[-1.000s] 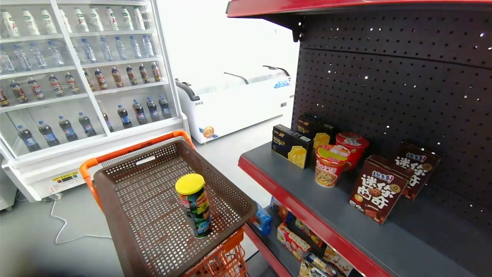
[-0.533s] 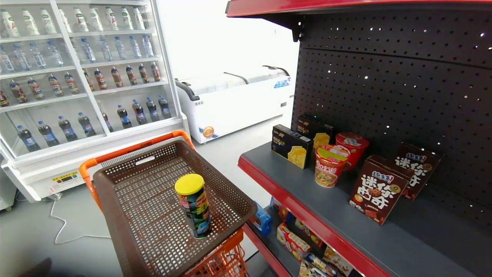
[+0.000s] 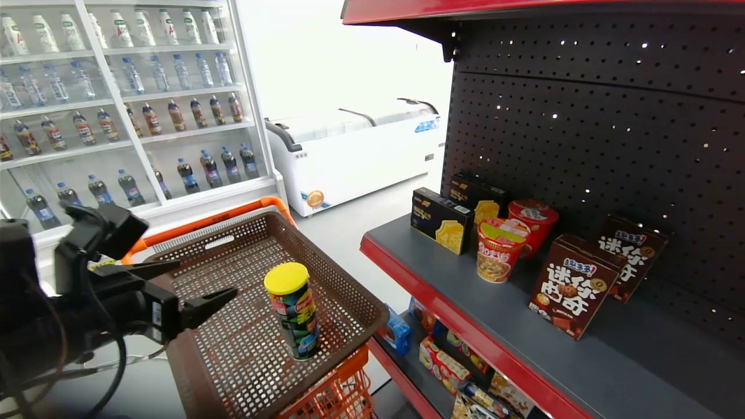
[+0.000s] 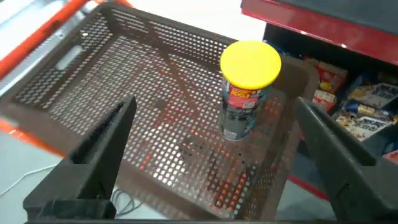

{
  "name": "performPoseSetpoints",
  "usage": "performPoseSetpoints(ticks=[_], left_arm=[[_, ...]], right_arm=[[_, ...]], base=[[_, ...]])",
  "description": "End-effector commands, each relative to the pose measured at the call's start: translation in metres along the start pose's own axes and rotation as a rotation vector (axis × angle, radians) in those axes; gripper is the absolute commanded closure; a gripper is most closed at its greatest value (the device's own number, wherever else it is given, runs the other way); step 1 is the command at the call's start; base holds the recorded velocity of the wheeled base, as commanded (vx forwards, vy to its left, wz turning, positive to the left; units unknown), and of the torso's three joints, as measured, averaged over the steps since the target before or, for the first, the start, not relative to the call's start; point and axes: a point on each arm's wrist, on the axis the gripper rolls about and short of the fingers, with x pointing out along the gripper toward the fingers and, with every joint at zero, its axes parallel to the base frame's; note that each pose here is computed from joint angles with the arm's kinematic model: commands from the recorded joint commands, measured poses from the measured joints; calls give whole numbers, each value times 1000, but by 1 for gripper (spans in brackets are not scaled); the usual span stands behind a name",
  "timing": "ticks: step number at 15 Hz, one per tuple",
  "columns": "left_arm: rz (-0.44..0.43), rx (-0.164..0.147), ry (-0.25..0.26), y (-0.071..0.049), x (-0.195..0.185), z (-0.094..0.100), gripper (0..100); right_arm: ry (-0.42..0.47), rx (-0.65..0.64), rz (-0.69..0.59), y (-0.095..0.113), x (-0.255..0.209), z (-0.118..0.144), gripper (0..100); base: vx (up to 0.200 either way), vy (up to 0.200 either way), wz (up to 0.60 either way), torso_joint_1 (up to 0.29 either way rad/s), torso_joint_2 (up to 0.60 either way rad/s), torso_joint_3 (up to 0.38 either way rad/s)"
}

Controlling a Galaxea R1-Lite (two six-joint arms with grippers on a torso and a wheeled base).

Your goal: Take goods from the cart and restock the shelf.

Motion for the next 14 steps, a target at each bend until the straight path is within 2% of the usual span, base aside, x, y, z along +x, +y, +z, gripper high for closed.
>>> performPoseSetpoints(ticks=[1, 3, 7, 8, 12, 14], left_arm=[[-125, -19, 158, -13, 44, -40, 0], [-167, -49, 171, -26, 55, -46, 0], [-157, -47, 153, -24, 77, -56, 0], [-138, -46, 158, -23, 87, -65, 0], [-120, -46, 177, -21, 107, -81, 0], [-113, -41, 158, -20, 117, -88, 0]], right_arm=[[-1, 0, 0, 0, 0, 0, 0], [-1, 0, 0, 0, 0, 0, 0], [-1, 0, 0, 0, 0, 0, 0], [-1, 0, 0, 0, 0, 0, 0], [-1, 0, 0, 0, 0, 0, 0], [-1, 0, 0, 0, 0, 0, 0]], base=[[0, 0, 0, 0, 0, 0], [0, 0, 0, 0, 0, 0], [0, 0, 0, 0, 0, 0], [0, 0, 0, 0, 0, 0], [0, 0, 0, 0, 0, 0], [0, 0, 0, 0, 0, 0]])
